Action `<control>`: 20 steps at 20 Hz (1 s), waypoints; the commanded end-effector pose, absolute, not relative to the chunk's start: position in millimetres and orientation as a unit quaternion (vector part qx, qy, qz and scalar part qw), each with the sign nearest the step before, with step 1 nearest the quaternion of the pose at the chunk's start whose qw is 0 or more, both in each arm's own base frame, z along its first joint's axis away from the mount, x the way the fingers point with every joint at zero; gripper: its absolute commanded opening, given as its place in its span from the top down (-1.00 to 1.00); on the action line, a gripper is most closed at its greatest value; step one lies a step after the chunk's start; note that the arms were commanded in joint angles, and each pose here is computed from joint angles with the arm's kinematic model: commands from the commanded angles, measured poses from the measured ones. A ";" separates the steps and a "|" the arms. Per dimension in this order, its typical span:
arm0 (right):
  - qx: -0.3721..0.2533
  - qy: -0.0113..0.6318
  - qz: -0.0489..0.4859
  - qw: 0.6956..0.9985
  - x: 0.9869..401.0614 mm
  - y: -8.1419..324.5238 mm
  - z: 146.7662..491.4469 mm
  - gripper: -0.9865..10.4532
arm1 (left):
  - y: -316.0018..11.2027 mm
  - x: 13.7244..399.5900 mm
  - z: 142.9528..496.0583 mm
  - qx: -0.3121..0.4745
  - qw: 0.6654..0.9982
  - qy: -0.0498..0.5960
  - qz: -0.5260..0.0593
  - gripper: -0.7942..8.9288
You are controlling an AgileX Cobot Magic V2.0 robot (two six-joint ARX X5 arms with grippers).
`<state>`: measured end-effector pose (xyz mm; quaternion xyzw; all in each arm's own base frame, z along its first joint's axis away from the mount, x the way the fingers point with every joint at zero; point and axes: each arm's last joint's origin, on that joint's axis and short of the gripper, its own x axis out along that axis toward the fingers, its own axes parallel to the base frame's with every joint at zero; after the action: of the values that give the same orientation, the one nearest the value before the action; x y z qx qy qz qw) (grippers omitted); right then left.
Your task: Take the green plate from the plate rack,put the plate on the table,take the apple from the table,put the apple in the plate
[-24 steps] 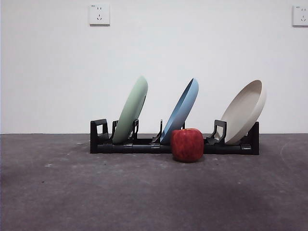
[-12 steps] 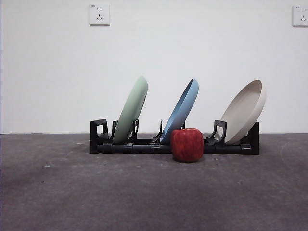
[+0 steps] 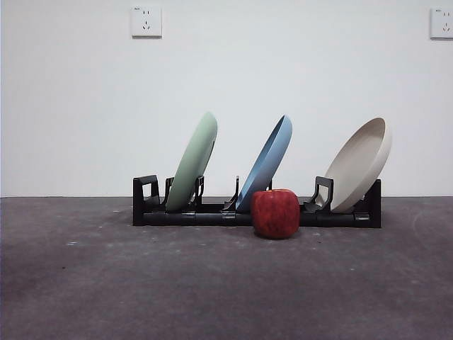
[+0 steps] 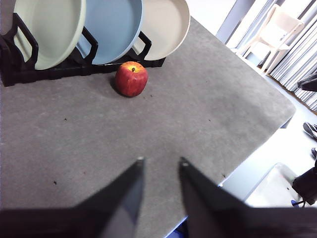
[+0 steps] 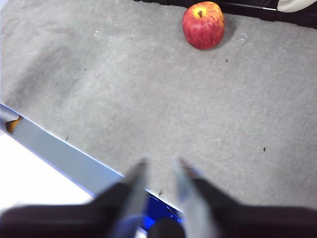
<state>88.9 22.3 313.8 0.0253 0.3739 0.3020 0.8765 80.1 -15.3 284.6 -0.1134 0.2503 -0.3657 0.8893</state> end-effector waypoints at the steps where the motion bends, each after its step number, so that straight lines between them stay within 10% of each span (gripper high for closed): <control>1: 0.033 0.374 0.299 0.877 89.2 22.6 314.6 -0.36 | -15.4 80.2 284.6 -0.105 0.892 0.248 -0.364 -0.33; 20: 0.043 0.383 0.296 0.874 94.2 23.0 313.6 -0.38 | -27.6 175.0 324.8 -0.104 0.904 0.204 -0.361 -0.33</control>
<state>93.5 22.7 312.8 0.0415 0.3851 0.2952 0.8734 169.8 -26.2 327.2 -0.1009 0.1976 -0.3616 0.9055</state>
